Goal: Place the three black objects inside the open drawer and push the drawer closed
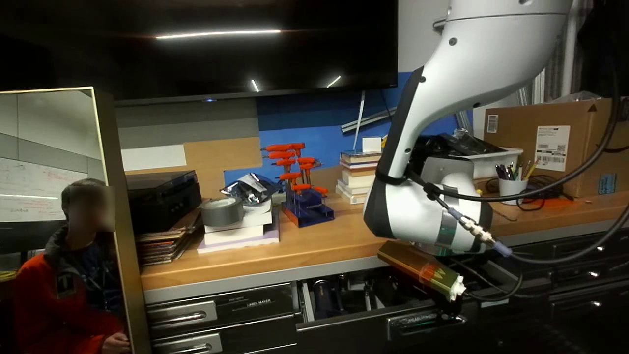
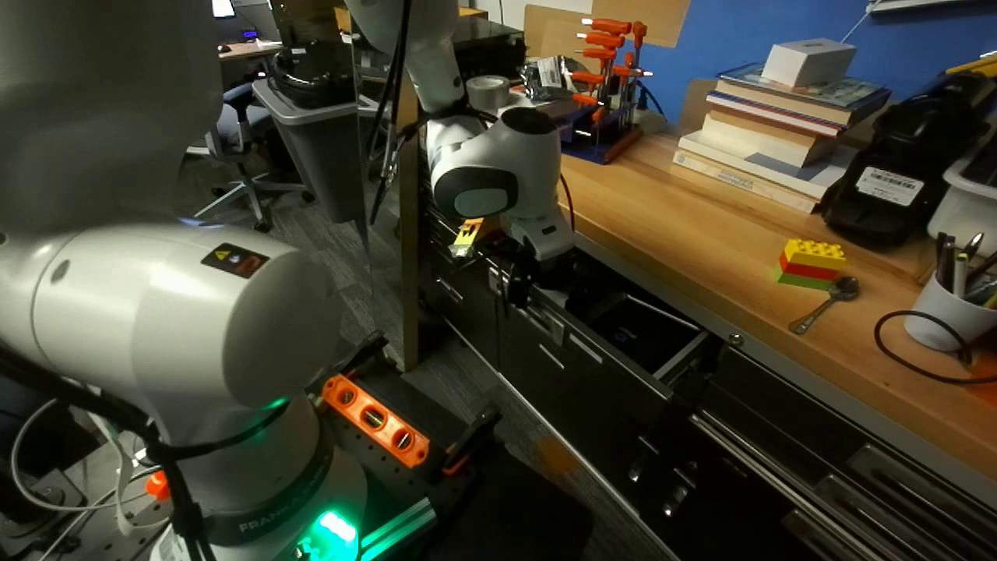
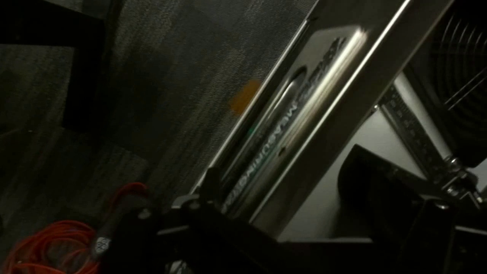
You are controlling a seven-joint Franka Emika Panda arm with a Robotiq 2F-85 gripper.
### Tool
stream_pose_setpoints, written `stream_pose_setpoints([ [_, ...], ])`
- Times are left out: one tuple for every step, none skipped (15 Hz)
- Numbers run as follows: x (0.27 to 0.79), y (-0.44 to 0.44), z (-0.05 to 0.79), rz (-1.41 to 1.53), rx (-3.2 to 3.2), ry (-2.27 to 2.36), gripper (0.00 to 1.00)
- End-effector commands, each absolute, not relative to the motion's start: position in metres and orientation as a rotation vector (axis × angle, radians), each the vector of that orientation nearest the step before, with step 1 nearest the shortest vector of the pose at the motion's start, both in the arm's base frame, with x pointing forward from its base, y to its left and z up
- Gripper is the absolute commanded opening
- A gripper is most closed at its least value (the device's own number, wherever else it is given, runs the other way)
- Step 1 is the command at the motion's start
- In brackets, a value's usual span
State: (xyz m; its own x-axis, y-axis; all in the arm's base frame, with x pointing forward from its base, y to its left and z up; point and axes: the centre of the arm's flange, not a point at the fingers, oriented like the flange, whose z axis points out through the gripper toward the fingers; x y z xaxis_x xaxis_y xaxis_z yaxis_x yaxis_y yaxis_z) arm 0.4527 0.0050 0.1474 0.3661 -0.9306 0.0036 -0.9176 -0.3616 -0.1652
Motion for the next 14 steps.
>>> stream_pose_setpoints([
  [0.474, 0.006, 0.142, -0.241, -2.492, 1.537, 1.00],
  [0.475, 0.006, 0.148, -0.253, -2.499, 1.516, 1.00],
  [0.474, 0.006, 0.158, -0.261, -2.508, 1.497, 1.00],
  [0.473, 0.006, 0.163, -0.272, -2.521, 1.488, 1.00],
  [0.471, 0.006, 0.173, -0.285, -2.542, 1.479, 1.00],
  [0.469, 0.005, 0.179, -0.302, -2.558, 1.473, 1.00],
  [0.465, 0.006, 0.186, -0.323, -2.577, 1.456, 1.00],
  [0.463, 0.006, 0.193, -0.348, -2.592, 1.442, 1.00],
  [0.457, 0.006, 0.198, -0.380, -2.601, 1.437, 1.00],
  [0.453, 0.006, 0.203, -0.404, -2.608, 1.429, 1.00],
  [0.450, 0.006, 0.210, -0.432, -2.614, 1.420, 1.00],
  [0.444, 0.006, 0.216, -0.474, -2.620, 1.412, 1.00],
  [0.438, 0.006, 0.221, -0.520, -2.621, 1.402, 1.00],
  [0.433, 0.006, 0.229, -0.565, -2.621, 1.395, 1.00],
])
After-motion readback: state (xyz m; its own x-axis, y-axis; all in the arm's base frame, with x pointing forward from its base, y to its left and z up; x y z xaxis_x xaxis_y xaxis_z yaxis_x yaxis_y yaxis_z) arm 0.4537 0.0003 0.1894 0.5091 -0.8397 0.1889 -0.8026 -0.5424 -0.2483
